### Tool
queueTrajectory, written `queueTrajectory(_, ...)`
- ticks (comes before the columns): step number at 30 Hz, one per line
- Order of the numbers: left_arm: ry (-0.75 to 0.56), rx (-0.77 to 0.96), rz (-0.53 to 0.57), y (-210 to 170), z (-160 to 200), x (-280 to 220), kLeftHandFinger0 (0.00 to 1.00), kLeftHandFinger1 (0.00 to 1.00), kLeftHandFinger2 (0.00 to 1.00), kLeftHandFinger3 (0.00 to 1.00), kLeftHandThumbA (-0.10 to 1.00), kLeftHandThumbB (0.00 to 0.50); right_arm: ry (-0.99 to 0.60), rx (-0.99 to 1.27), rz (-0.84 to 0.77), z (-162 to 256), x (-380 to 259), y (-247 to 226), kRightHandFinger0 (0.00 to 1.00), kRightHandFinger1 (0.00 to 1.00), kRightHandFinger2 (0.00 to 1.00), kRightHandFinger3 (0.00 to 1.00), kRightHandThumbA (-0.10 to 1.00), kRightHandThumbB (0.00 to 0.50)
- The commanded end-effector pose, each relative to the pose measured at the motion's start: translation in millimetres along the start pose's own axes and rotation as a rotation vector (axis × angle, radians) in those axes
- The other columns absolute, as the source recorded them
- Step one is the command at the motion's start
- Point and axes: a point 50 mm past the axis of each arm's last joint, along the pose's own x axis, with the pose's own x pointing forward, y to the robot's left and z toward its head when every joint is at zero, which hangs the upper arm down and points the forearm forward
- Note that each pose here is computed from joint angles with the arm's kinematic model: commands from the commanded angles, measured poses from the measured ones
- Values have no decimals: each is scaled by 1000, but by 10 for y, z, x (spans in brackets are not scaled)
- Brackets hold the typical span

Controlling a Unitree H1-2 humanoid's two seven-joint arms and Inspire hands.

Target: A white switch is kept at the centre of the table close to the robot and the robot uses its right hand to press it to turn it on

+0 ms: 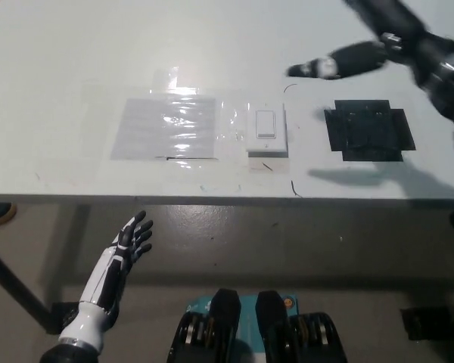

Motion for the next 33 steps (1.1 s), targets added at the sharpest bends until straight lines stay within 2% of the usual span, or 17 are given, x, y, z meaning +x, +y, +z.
queueTrajectory(1,-62,21,-26,-10,122,4,1000,1000,1000,1000,1000,16,145,-232,146,151,435,-167,1000,1000,1000,1000,1000,250)
queueTrajectory(2,-63,18,-26,-9,125,6,1000,1000,1000,1000,1000,15,156,-249,165,138,464,-142,1000,1000,1000,1000,1000,250)
queueTrajectory(5,-59,26,-27,-13,131,14,1000,1000,1000,1000,1000,62,198,-313,242,13,563,-22,1000,1000,1000,1000,1000,265)
queueTrajectory(7,-58,18,-28,-17,137,16,1000,1000,1000,1000,1000,45,224,-375,285,-29,596,54,1000,1000,1000,1000,1000,275)
queueTrajectory(9,-66,12,-31,-17,144,20,1000,1000,1000,1000,1000,48,266,-407,323,-118,604,181,1000,1000,1000,1000,1000,320)
queueTrajectory(11,-66,11,-31,-17,149,18,1000,1000,1000,1000,1000,55,269,-402,335,-182,589,232,1000,1000,1000,1000,1000,323)
queueTrajectory(17,-69,10,-30,-9,159,29,1000,1000,1000,1000,1000,22,312,-425,379,-313,484,363,1000,1000,1000,1000,1000,294)
queueTrajectory(20,-70,8,-30,-5,162,28,1000,1000,1000,1000,1000,1,318,-440,391,-362,468,386,1000,1000,1000,1000,1000,299)
queueTrajectory(25,-61,11,-25,-13,160,22,1000,1000,1000,1000,1000,8,344,-446,412,-453,453,458,1000,1000,1000,1000,1000,333)
queueTrajectory(27,-59,8,-26,-18,158,25,1000,1000,1000,1000,1000,22,353,-441,416,-492,441,494,1000,1000,1000,1000,1000,328)
queueTrajectory(29,-56,14,-27,-18,157,29,1000,1000,1000,1000,1000,11,356,-442,425,-528,429,531,1000,1000,1000,1000,1000,338)
queueTrajectory(33,-61,13,-27,-13,160,30,1000,1000,1000,1000,1000,6,380,-453,445,-579,414,619,1000,1000,1000,1000,1000,320)
